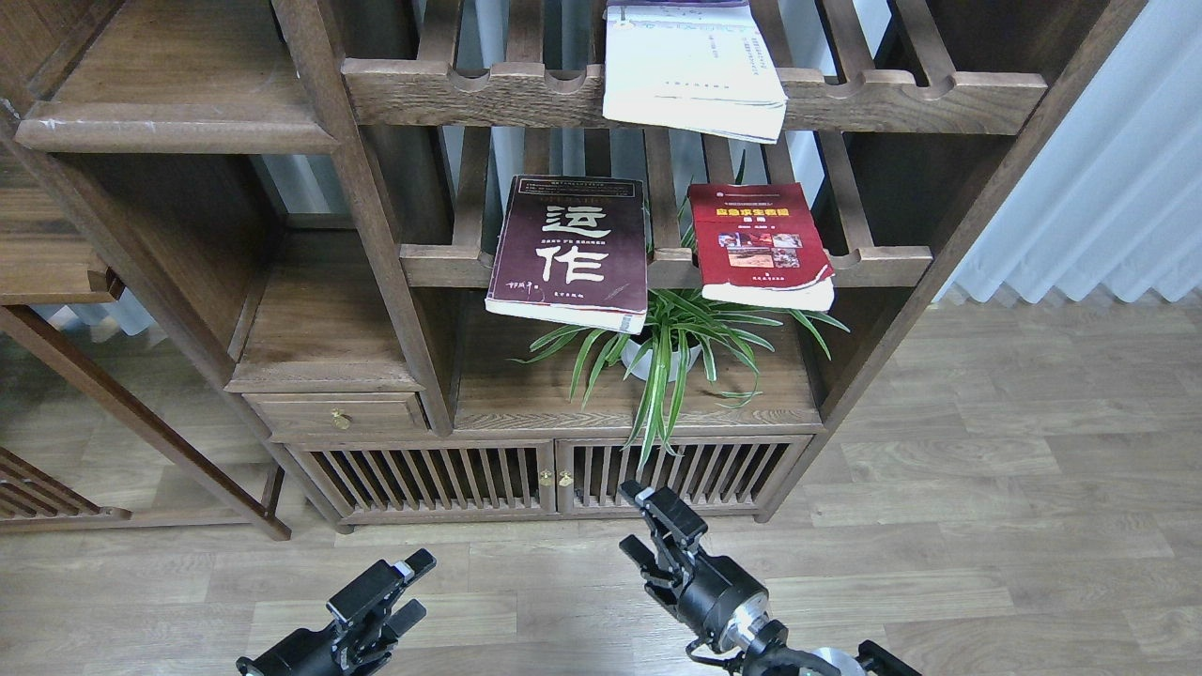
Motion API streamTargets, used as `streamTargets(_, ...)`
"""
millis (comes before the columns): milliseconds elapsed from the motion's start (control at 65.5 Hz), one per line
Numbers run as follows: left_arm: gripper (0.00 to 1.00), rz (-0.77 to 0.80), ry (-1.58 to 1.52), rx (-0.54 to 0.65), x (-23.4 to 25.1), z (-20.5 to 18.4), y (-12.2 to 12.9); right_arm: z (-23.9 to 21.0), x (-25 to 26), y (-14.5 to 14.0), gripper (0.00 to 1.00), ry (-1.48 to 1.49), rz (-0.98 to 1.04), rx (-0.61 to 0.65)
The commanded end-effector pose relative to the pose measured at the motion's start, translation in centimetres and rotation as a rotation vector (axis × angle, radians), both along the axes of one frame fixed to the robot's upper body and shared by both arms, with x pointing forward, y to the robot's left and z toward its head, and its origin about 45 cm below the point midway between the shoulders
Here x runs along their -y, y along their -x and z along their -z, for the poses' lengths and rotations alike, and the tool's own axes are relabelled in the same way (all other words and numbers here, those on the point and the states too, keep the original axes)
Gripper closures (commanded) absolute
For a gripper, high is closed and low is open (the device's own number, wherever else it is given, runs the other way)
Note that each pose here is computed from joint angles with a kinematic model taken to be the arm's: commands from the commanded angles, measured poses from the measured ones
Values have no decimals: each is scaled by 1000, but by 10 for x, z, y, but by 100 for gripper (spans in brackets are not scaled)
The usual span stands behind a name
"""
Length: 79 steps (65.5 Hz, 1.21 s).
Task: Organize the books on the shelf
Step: 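Reach the right gripper toward the red book on the middle shelf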
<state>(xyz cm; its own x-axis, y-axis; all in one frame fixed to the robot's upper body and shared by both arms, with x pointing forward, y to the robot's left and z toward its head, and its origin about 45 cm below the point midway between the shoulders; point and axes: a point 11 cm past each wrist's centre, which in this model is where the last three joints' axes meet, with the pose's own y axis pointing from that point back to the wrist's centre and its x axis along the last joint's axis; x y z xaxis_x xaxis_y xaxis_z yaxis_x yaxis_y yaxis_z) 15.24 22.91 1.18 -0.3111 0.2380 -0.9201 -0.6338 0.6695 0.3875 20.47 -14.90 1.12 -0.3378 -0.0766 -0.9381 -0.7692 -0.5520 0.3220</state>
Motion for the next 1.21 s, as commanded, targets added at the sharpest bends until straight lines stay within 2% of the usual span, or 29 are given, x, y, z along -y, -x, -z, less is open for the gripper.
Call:
streamTargets(0, 0, 36, 12, -5, 5, 0, 1, 1, 1, 0, 0, 3, 1, -2)
streamTargets(107, 0, 137, 47, -27, 12, -2, 9, 1, 1, 0, 0, 4, 1, 0)
streamTargets(321, 0, 128, 56, -28, 11, -2, 8, 1, 7, -11, 0, 12, 2, 55)
streamTargets(504, 0, 50, 60, 22, 1, -11, -13, -3, 5, -17, 0, 6, -16, 101)
streamTargets(931, 0, -11, 47, 66, -15, -19, -31, -16, 4, -29, 0, -8, -26, 185)
streamTargets(1068, 0, -56, 41, 92, -27, -24, -41, -19, 8, -41, 0, 6, -20, 204)
streamTargets(1190, 0, -68, 35, 98, -32, -25, -43, -17, 20, -68, 0, 69, -17, 216)
